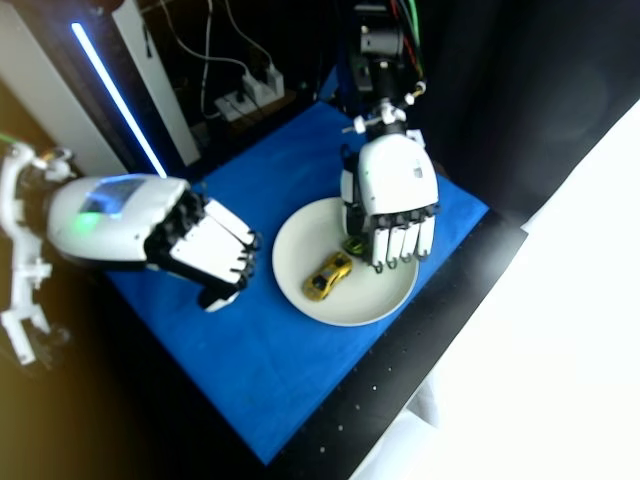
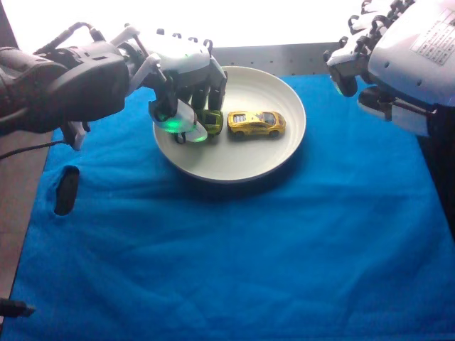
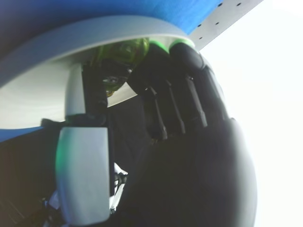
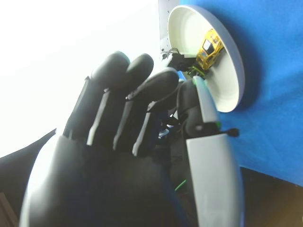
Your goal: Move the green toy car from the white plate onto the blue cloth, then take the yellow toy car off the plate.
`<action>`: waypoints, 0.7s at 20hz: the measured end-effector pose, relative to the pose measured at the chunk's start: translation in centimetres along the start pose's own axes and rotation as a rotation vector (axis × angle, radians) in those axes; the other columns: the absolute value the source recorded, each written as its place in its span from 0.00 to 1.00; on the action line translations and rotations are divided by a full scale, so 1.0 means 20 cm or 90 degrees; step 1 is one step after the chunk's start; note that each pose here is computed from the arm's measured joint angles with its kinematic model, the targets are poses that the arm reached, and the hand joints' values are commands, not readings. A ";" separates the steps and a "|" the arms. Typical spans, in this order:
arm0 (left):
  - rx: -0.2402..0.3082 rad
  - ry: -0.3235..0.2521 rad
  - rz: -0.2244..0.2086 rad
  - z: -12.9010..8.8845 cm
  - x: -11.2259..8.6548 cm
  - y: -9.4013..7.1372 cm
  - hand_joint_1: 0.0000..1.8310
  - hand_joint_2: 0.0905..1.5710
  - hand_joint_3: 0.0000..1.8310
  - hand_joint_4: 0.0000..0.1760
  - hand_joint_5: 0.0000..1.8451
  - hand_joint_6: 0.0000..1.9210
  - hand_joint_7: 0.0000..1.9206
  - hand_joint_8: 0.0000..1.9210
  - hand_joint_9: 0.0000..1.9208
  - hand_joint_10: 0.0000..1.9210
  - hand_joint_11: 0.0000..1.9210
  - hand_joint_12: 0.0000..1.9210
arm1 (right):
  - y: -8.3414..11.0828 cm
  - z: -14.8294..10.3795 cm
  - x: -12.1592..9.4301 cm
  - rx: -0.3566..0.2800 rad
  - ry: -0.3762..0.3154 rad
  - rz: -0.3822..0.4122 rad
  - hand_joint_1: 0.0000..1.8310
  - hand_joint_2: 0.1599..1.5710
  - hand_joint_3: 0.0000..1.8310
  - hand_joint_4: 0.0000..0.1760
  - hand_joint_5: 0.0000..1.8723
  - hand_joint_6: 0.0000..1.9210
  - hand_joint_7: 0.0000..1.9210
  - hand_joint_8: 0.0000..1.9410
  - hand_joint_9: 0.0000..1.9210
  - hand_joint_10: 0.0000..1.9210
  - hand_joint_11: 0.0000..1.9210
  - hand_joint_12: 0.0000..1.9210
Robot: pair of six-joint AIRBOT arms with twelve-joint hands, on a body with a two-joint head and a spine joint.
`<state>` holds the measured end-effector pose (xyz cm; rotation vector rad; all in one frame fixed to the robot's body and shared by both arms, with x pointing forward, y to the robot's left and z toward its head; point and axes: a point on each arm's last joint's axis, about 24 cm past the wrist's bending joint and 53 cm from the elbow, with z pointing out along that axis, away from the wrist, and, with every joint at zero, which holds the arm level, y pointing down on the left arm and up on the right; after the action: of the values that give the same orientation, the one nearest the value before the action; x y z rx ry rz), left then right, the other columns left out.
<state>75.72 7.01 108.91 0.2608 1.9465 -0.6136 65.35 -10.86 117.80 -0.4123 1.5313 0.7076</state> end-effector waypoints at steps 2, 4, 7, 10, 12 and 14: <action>0.007 -0.004 0.000 -0.02 0.00 -0.02 0.64 0.76 0.00 0.00 0.40 0.66 0.43 0.71 0.35 0.71 0.15 0.94 | 0.00 0.00 0.00 0.000 0.000 0.000 0.66 0.73 0.00 0.00 0.42 0.60 0.47 0.67 0.37 0.71 0.31 0.95; 0.016 -0.022 -0.001 -0.08 -0.04 -0.03 0.66 0.76 0.00 0.00 0.42 0.57 0.42 0.79 0.40 0.85 0.36 0.99 | 0.00 0.00 0.00 0.000 0.000 0.000 0.66 0.74 0.00 0.00 0.40 0.62 0.45 0.69 0.34 0.72 0.27 0.96; 0.020 -0.063 0.000 -0.13 -0.15 -0.02 0.67 0.75 0.00 0.00 0.45 0.55 0.44 0.77 0.41 0.86 0.39 0.99 | 0.00 0.00 0.00 0.000 0.000 0.000 0.66 0.74 0.00 0.00 0.39 0.63 0.45 0.70 0.33 0.74 0.26 0.98; 0.029 -0.080 0.002 -0.17 -0.19 -0.05 0.66 0.76 0.00 0.00 0.44 0.57 0.42 0.78 0.40 0.90 0.40 1.00 | 0.00 0.00 0.00 0.000 0.001 0.000 0.62 0.74 0.00 0.00 0.42 0.65 0.38 0.60 0.33 0.72 0.25 0.97; 0.039 -0.089 0.005 -0.20 -0.21 -0.08 0.65 0.75 0.00 0.00 0.45 0.63 0.44 0.68 0.32 0.77 0.07 1.00 | 0.00 0.00 0.00 0.000 0.001 0.000 0.62 0.73 0.00 0.00 0.42 0.64 0.38 0.56 0.33 0.69 0.25 0.94; 0.048 -0.101 0.020 -0.26 -0.23 -0.10 0.67 0.75 0.00 0.00 0.43 0.60 0.46 0.74 0.42 0.88 0.34 1.00 | 0.00 0.00 0.00 0.000 0.000 0.000 0.65 0.73 0.00 0.00 0.41 0.63 0.46 0.60 0.36 0.66 0.27 0.92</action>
<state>72.85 8.58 115.42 0.2803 1.7658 -0.6676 65.35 -10.87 117.79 -0.4116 1.5322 0.7075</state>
